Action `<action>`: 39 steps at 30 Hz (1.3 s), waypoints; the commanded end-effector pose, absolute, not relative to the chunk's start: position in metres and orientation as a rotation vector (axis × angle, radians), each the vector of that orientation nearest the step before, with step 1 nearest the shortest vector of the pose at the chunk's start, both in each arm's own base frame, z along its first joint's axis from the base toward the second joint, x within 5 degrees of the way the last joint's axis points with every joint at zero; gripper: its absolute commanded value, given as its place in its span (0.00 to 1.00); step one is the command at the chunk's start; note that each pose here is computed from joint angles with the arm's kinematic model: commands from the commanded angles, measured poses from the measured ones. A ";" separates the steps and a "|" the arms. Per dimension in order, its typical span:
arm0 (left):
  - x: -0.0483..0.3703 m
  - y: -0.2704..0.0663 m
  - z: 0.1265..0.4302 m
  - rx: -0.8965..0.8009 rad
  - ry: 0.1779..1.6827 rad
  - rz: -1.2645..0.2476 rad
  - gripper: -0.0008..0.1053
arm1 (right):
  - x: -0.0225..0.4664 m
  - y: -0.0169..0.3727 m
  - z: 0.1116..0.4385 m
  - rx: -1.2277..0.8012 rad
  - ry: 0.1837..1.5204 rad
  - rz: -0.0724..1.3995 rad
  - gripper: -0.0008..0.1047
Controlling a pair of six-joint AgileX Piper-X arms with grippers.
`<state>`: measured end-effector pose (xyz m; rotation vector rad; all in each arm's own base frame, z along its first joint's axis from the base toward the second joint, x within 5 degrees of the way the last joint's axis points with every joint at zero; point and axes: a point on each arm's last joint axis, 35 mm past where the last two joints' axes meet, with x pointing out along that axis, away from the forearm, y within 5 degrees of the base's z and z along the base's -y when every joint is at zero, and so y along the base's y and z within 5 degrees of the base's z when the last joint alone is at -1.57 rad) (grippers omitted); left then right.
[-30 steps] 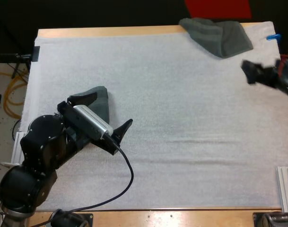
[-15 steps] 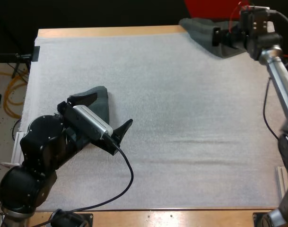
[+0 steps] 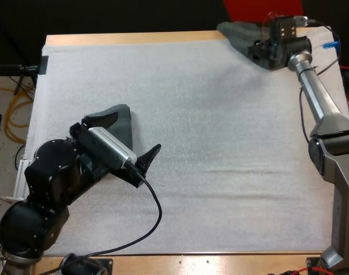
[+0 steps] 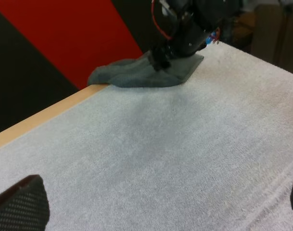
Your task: Pick towel from pile fold and stack
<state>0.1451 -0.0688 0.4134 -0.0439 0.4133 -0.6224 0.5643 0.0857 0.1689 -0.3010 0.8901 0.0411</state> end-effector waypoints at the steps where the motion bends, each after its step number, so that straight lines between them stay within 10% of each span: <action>1: 0.145 -0.070 0.417 -0.054 0.398 -0.632 0.99 | 0.565 0.087 0.183 -0.319 0.858 0.014 0.62; 21: 0.154 -0.074 0.411 -0.053 0.435 -0.639 0.99 | 0.556 0.101 0.129 -0.214 1.041 0.027 0.61; 25: 0.154 -0.074 0.411 -0.053 0.435 -0.639 0.99 | 0.556 0.100 0.127 -0.219 1.044 0.020 0.41; 29: 0.154 -0.074 0.411 -0.053 0.435 -0.639 0.99 | 0.557 0.100 0.127 -0.222 1.040 0.022 0.01; 39: 0.154 -0.074 0.411 -0.053 0.435 -0.639 0.99 | 0.552 0.108 0.176 -0.347 0.952 0.063 0.01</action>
